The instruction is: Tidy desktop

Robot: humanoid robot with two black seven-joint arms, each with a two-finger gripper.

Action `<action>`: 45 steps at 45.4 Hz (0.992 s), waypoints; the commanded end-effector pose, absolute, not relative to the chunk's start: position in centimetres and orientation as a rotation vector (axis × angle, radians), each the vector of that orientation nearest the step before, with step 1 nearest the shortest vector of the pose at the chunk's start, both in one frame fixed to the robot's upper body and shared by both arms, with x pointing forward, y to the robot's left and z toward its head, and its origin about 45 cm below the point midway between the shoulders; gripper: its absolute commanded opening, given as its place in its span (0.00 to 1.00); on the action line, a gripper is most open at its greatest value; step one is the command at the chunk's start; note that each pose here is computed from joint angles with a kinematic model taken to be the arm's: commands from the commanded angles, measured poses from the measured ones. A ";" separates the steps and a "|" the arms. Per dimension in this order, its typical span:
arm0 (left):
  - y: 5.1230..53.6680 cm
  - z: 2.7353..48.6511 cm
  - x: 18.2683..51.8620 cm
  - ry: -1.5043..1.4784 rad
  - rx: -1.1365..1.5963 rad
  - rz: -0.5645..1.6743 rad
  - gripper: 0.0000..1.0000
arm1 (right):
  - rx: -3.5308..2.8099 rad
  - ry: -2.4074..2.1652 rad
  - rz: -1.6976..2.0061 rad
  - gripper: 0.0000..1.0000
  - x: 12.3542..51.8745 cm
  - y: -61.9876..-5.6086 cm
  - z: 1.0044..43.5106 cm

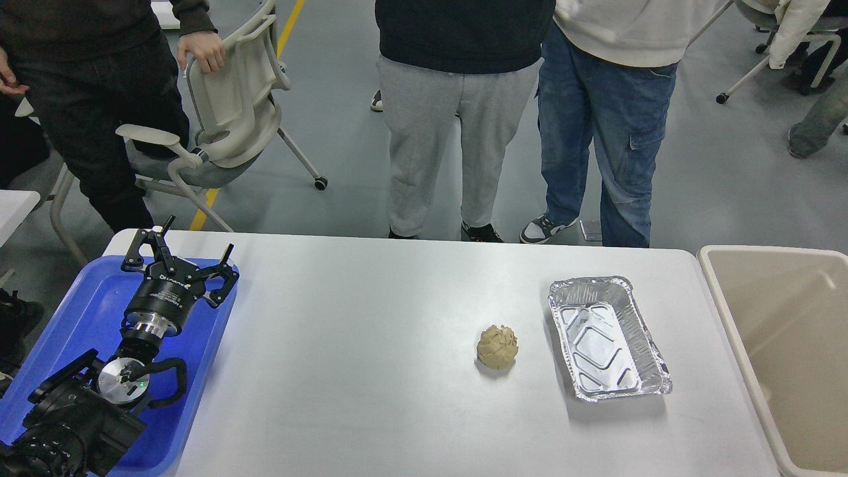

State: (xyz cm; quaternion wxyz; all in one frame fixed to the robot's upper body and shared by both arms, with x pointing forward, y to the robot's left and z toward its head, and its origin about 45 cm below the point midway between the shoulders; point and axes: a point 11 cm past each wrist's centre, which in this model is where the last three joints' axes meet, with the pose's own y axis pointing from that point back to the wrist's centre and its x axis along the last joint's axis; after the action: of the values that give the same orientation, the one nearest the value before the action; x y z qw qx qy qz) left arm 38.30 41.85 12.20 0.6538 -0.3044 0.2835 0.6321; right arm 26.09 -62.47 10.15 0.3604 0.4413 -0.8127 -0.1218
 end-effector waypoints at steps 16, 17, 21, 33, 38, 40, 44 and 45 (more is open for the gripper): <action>41.8 12.2 38.3 0.642 -0.693 1.434 1.00 | 1.351 -2.634 -0.590 1.00 32.1 -59.5 13.3; 41.8 12.2 38.3 0.642 -0.693 1.434 1.00 | 1.393 -2.644 -0.600 1.00 32.7 -59.1 13.8; 41.8 12.2 38.3 0.644 -0.692 1.435 1.00 | 1.556 -2.574 -0.581 1.00 33.7 -57.1 14.7; 41.9 12.2 38.3 0.644 -0.694 1.435 1.00 | 1.915 -2.663 -0.576 1.00 35.9 -48.7 15.2; 41.9 12.2 38.3 0.644 -0.694 1.435 1.00 | 1.999 -2.673 -0.442 1.00 36.5 -45.6 15.0; 41.8 12.2 38.3 0.643 -0.695 1.434 1.00 | 2.033 -2.676 -0.414 1.00 36.7 -44.3 14.9; 41.9 12.2 38.3 0.644 -0.694 1.435 1.00 | 2.077 -2.706 -0.397 1.00 36.9 -42.7 14.7; 41.9 12.2 38.3 0.644 -0.694 1.435 1.00 | 2.088 -2.708 -0.396 1.00 37.0 -42.2 14.6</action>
State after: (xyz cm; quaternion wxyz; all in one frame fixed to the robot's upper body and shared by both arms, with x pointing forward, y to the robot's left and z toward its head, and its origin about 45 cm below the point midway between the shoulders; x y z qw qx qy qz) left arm 38.29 41.87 12.19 0.6528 -0.3058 0.2834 0.6325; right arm 36.44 -46.17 13.35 -0.0786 0.5889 -0.7869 -0.1668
